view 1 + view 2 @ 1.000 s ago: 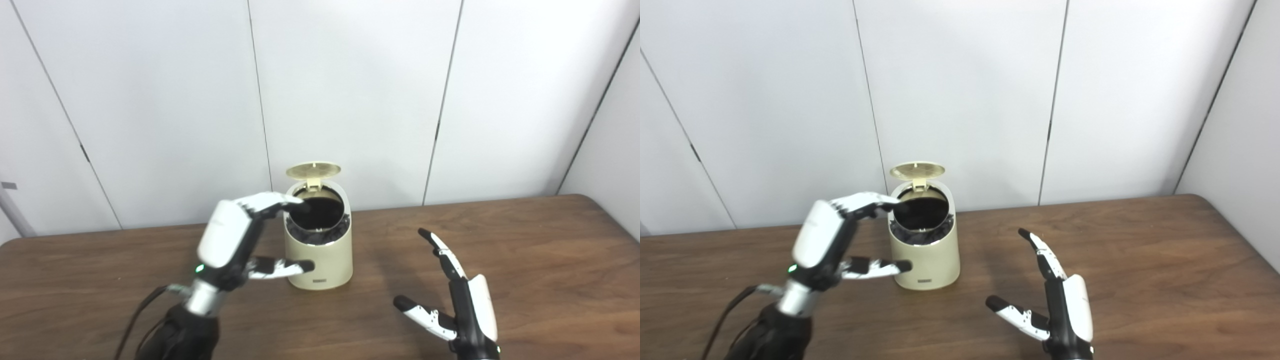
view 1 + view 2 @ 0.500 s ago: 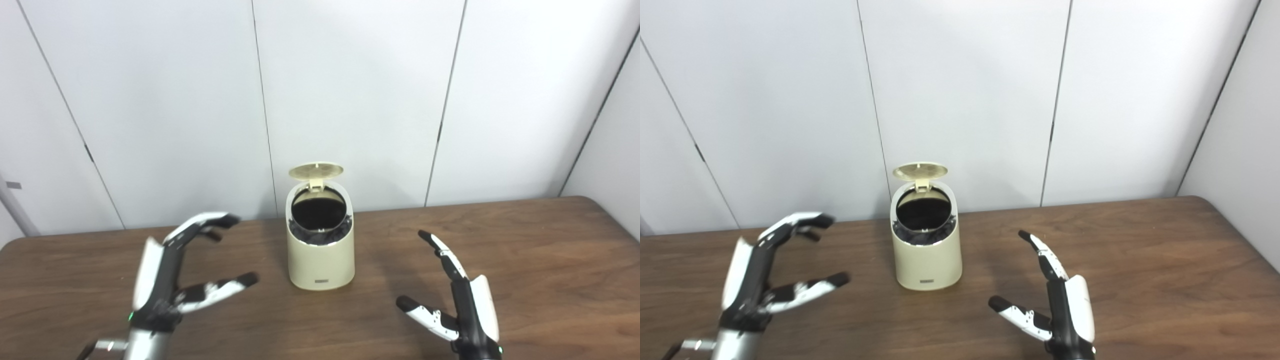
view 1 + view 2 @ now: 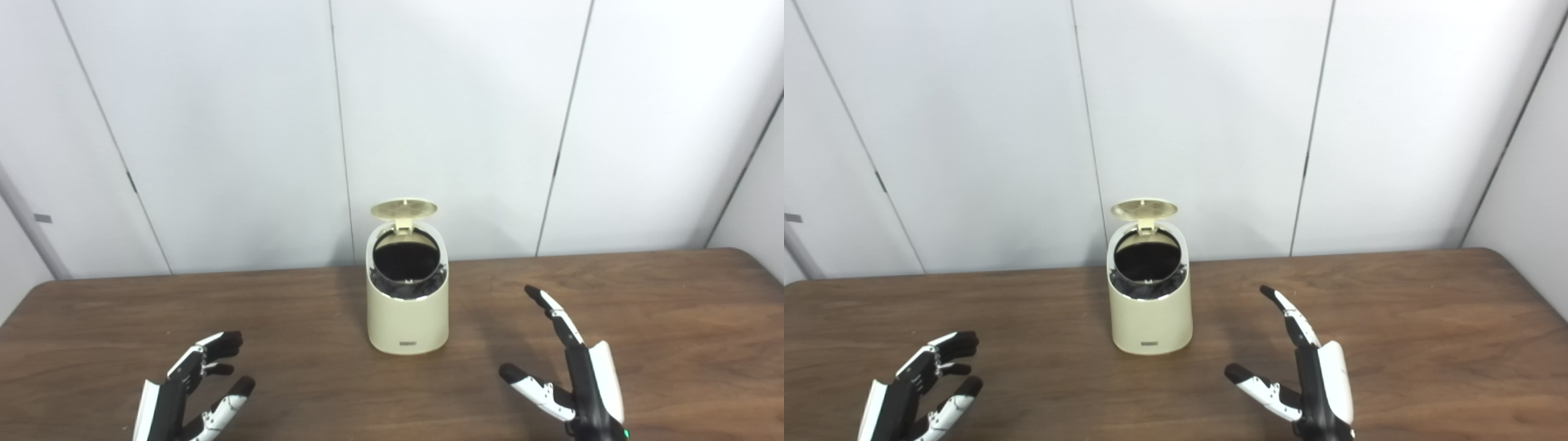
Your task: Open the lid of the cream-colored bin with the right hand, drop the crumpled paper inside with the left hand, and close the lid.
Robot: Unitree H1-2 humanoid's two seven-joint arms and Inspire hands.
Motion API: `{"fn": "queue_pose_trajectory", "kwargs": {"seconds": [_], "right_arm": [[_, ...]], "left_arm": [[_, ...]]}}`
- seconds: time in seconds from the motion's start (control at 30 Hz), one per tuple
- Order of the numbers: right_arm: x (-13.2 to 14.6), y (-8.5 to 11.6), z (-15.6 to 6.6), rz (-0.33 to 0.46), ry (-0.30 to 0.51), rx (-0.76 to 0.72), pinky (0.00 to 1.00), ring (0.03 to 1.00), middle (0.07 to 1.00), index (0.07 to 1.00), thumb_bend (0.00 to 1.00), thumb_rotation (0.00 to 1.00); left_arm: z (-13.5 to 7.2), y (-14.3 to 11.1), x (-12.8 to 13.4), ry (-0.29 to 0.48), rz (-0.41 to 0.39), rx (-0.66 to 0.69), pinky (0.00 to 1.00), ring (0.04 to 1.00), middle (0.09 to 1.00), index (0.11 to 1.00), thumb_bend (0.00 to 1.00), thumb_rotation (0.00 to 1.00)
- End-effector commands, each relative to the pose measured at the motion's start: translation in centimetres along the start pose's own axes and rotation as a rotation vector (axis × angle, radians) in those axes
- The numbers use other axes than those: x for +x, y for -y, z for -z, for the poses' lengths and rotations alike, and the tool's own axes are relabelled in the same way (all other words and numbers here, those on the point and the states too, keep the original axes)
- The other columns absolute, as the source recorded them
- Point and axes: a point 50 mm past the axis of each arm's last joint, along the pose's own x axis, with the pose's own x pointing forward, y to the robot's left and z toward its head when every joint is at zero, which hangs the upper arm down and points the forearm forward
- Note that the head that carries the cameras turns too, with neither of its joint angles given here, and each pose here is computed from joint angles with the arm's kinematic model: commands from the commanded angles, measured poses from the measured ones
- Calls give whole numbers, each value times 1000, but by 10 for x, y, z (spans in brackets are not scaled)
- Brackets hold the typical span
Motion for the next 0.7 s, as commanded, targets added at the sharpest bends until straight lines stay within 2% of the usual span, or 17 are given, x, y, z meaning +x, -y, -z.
{"fn": "queue_pose_trajectory", "kwargs": {"seconds": [0.0,0.2,0.37,0.5,0.57,0.67], "right_arm": [[-14,8,19,-28,-24,-41,862,874,865,853,802,825],[-14,17,20,-24,-23,-46,861,875,869,865,813,827],[-3,26,16,-8,31,-80,865,885,885,886,794,826],[21,39,18,17,93,-129,852,874,878,877,815,813],[36,46,18,23,133,-157,828,879,879,877,838,840],[62,55,3,30,200,-189,805,869,879,878,860,865]], "left_arm": [[-2,4,2,27,-13,-8,638,736,740,732,659,532],[1,13,0,-5,-4,-29,634,737,742,730,679,541],[3,16,-1,3,8,-14,609,713,731,722,639,515],[5,17,-1,-2,14,-27,607,709,726,719,666,520],[5,17,0,5,19,-22,603,706,722,714,662,528],[6,18,0,13,24,-16,600,701,718,709,647,526]]}}
